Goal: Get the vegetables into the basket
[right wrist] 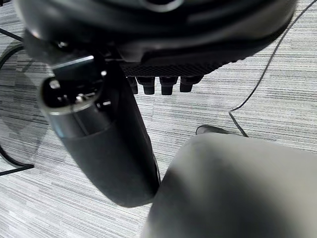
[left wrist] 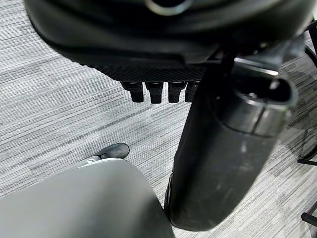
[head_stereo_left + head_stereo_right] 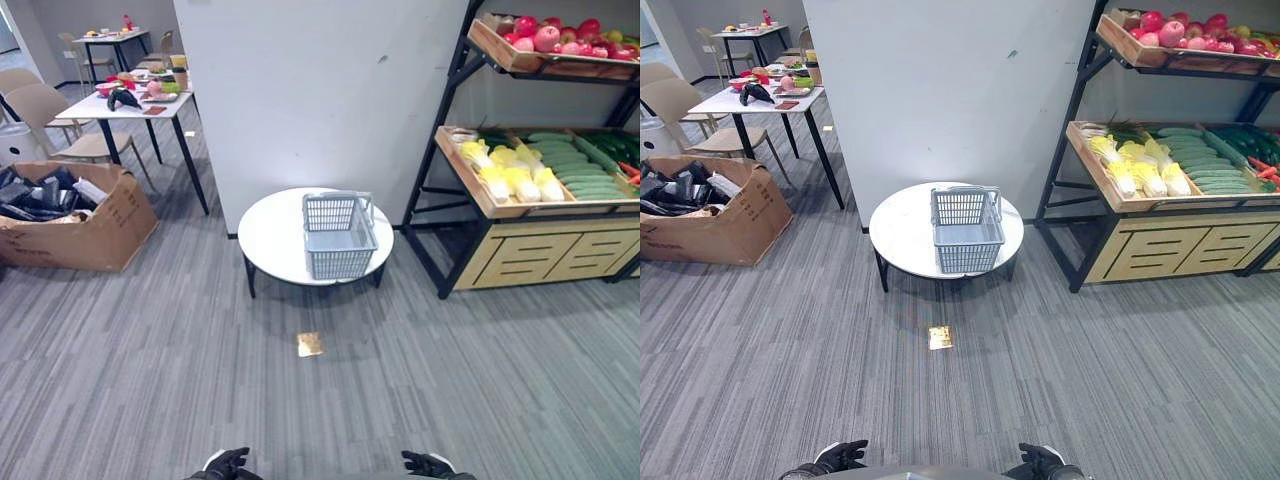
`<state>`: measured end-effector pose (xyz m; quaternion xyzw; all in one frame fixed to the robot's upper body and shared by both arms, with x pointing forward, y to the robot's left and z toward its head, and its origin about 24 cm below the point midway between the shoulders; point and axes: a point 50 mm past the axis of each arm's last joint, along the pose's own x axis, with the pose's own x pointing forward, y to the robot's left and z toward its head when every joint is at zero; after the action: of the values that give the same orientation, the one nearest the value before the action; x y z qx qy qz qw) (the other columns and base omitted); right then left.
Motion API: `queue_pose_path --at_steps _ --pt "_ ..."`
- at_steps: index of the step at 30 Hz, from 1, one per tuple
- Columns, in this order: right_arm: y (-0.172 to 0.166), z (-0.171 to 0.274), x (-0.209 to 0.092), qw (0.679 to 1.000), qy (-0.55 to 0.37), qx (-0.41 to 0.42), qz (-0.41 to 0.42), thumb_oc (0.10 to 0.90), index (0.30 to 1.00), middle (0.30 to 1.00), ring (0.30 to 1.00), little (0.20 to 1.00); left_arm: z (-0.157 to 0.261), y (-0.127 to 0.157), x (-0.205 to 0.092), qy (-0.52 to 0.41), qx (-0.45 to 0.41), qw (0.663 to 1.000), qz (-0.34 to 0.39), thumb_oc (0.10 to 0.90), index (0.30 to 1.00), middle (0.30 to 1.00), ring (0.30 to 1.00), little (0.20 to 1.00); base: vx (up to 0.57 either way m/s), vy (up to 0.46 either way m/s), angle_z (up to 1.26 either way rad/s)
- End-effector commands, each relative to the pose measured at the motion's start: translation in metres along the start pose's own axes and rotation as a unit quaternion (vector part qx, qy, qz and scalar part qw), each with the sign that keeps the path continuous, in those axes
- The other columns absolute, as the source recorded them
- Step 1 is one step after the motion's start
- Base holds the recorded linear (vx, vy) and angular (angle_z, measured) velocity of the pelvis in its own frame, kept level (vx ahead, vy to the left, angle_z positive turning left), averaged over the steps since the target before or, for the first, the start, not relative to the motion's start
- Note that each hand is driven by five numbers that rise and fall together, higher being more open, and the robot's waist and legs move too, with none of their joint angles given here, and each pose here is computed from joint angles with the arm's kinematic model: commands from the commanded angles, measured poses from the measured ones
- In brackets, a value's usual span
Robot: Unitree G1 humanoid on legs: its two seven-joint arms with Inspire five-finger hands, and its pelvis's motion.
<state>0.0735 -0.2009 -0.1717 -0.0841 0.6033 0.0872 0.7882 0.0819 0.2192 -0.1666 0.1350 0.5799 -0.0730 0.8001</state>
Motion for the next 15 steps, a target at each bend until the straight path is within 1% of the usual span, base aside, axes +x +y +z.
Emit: queue_pose_path --at_steps 1,9,12,15 --pt "-0.013 -0.013 -0.004 0.999 0.041 -0.017 -0.012 0.9 1.0 1.0 1.0 1.0 0.005 -0.019 0.003 0.005 -0.001 1.0 -0.026 0.9 1.0 1.0 1.0 1.0 0.04 0.081 -0.05" --pt "-0.016 -0.006 -0.003 0.999 0.03 -0.01 -0.018 0.9 1.0 1.0 1.0 1.0 0.013 -0.014 0.004 -0.008 0.001 1.0 -0.018 0.9 1.0 1.0 1.0 1.0 0.04 0.105 -0.06" --pt "-0.019 -0.002 -0.003 0.999 0.022 -0.009 -0.023 0.9 1.0 1.0 1.0 1.0 0.018 -0.015 0.004 -0.014 0.005 1.0 -0.02 0.9 1.0 1.0 1.0 1.0 0.03 0.192 -0.13" --pt "-0.02 0.005 -0.002 1.0 0.008 0.001 -0.028 0.9 1.0 1.0 1.0 1.0 0.02 -0.009 0.004 -0.019 0.003 1.0 -0.01 0.9 1.0 1.0 1.0 1.0 0.01 0.127 -0.18"
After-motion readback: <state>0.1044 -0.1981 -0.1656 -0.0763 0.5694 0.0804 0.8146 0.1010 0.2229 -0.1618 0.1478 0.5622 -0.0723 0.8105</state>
